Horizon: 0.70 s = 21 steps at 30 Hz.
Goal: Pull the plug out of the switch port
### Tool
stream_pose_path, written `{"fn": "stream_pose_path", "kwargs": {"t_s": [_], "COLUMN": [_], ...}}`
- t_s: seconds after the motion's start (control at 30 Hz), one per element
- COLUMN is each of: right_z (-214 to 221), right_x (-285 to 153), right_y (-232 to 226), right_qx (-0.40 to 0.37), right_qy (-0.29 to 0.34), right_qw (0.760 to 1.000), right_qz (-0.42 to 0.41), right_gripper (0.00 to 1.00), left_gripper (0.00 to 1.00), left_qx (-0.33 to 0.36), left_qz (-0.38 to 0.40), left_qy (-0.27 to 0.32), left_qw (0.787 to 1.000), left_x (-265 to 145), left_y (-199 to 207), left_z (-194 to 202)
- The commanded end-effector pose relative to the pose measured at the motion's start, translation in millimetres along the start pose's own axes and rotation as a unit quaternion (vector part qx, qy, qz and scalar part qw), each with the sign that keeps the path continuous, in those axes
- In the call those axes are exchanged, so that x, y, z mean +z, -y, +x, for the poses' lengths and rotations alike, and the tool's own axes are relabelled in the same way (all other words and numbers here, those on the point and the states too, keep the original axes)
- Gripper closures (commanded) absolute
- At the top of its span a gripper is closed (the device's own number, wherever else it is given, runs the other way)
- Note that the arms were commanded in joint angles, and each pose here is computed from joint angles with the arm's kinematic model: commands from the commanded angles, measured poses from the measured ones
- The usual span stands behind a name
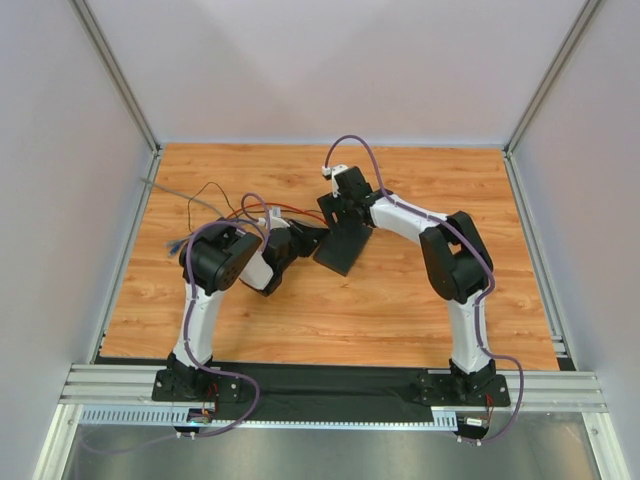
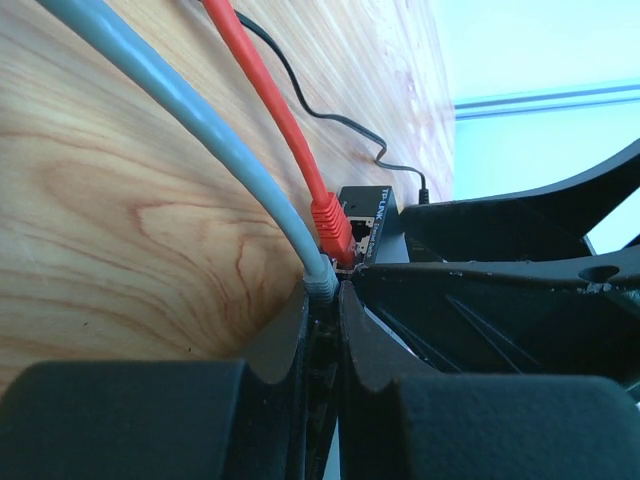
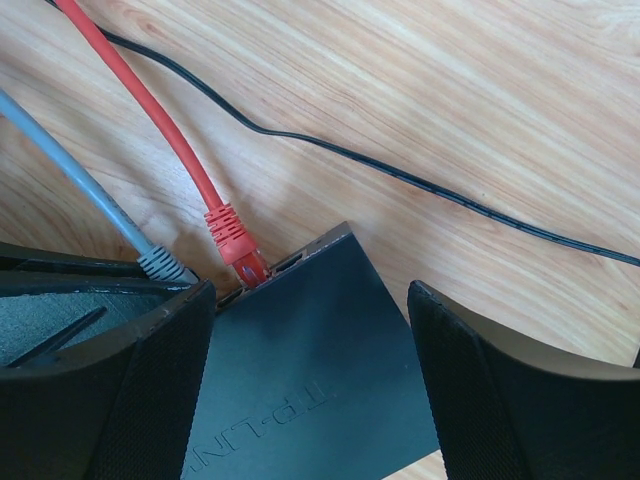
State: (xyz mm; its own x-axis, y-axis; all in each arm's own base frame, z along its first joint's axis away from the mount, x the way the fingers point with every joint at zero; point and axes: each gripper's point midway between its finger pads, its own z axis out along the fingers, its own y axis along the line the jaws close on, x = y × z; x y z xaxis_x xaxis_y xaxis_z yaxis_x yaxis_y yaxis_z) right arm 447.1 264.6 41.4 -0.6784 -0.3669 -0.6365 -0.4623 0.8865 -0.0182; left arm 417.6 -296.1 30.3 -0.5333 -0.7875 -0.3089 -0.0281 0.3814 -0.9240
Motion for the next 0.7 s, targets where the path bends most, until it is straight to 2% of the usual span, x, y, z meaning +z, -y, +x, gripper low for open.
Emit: {"fn": "stream_pose_path", "kwargs": {"t_s": [0.0,0.03,0.4,0.57,0.67], "right_z": [83,86,83,85,81], "right_x": [-7,-6,-8,-8,-8], "right_y": [33,33,39,40,42], "right_qx": [-0.011,-0.01,0.009,0.01,0.011], "right_qy": [-0.15,-0.154,-0.147,-0.152,-0.144], "right_qw": [0.988,0.987,0.988,0.988,0.989], "right_qz": [0.039,0.04,0.038,0.04,0.043], "right_gripper": [0.22,0.22,0.23,0.23,0.23], "left_gripper": [1.0,1.0,1.0,1.0,1.0], "left_qx": [0.035,0.034,0.045,0.022,0.031], "left_qz": [0.063,0.085,0.078,0.087,0.082], "left_qy": [0.12,0.126,0.131,0.138,0.122], "left_qw": [0.99,0.988,0.987,0.986,0.989], "left_x": [7,5,6,4,5], "left_y": [24,32,27,19,20], "left_z": [-59,-61,-63,-69,-62]}}
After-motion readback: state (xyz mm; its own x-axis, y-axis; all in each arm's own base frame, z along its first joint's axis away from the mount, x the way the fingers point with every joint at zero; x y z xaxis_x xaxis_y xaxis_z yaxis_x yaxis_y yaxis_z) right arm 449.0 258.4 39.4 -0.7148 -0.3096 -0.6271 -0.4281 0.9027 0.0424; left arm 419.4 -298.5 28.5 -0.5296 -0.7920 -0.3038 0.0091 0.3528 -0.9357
